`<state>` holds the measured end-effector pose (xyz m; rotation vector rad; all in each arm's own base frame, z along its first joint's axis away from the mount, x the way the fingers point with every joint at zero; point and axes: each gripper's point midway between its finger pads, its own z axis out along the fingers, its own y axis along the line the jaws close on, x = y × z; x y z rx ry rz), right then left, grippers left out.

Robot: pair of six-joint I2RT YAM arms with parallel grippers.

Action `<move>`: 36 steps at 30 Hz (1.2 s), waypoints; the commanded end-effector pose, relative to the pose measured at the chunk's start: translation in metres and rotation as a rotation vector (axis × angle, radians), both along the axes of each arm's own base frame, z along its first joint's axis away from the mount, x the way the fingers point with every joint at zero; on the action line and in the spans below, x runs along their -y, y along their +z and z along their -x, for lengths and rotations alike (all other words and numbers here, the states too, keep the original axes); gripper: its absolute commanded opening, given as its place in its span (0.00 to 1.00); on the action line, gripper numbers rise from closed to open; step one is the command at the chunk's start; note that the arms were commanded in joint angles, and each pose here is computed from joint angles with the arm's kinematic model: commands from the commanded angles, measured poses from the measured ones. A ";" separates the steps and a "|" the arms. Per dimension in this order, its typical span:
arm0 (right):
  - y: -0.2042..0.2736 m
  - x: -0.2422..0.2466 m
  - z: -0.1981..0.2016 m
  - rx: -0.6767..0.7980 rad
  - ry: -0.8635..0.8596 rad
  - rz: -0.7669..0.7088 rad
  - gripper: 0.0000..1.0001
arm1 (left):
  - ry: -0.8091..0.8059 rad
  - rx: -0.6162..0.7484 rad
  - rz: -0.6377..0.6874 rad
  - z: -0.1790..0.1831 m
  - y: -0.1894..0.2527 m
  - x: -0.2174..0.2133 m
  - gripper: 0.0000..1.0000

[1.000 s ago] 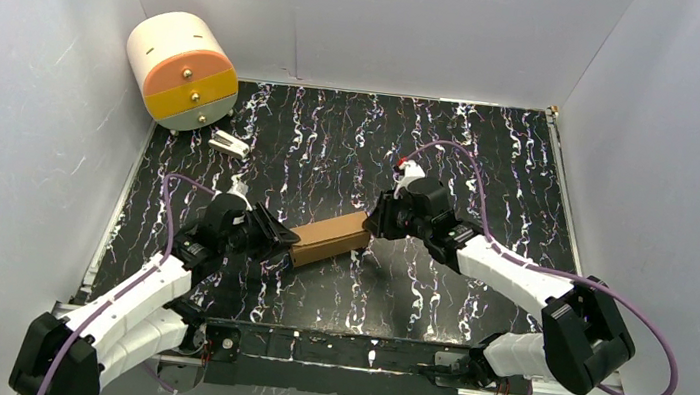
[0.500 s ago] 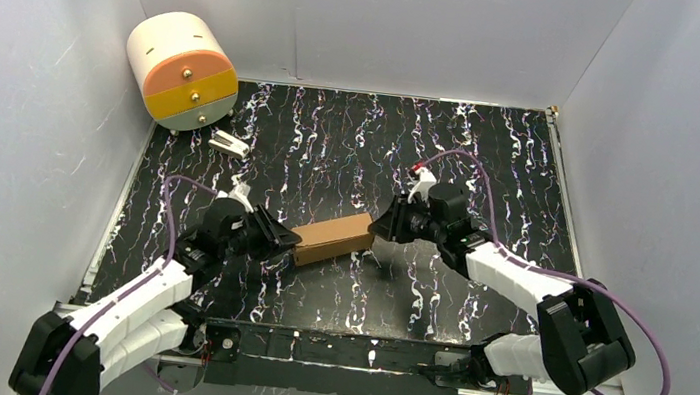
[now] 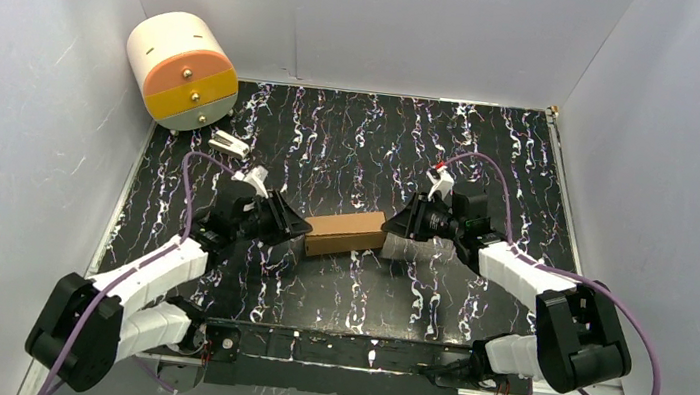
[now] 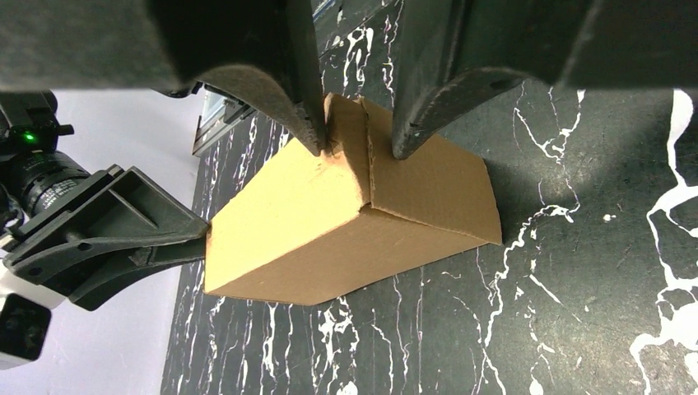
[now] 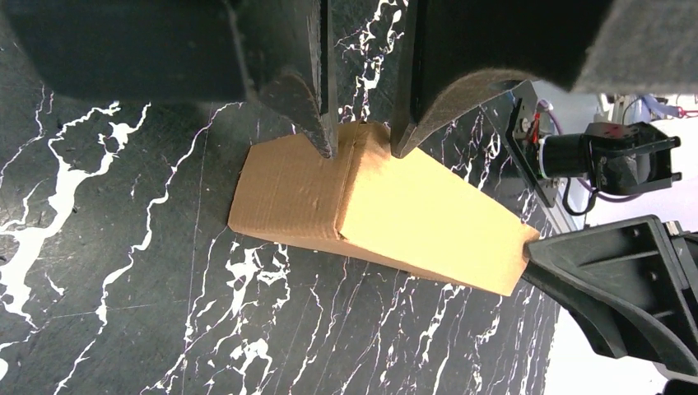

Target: Fold the paper box

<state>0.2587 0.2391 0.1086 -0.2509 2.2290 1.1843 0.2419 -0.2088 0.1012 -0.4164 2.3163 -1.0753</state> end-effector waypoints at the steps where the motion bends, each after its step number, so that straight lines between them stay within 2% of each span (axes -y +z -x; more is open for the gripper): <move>1: 0.013 -0.002 0.003 0.028 0.027 -0.036 0.39 | 0.020 0.040 0.019 0.002 0.009 -0.009 0.38; 9: 0.007 -0.003 0.004 0.010 0.037 -0.035 0.38 | -0.023 0.001 0.139 0.015 0.000 0.002 0.48; 13: 0.004 -0.001 0.006 0.005 0.035 -0.029 0.39 | -0.033 -0.025 0.173 0.015 -0.006 0.004 0.49; 20: -0.007 0.003 0.010 -0.008 0.027 -0.003 0.38 | 0.040 -0.095 0.265 0.027 -0.027 -0.014 0.28; 26: -0.016 0.005 0.012 -0.025 0.026 0.011 0.35 | 0.123 -0.183 0.215 0.033 -0.053 -0.029 0.12; 33: -0.027 0.010 0.011 -0.069 -0.002 0.021 0.32 | 0.198 -0.313 0.166 0.042 -0.079 -0.039 0.07; 36: -0.024 0.007 0.010 -0.081 0.003 -0.006 0.32 | 0.193 -0.339 0.079 0.045 -0.089 -0.046 0.06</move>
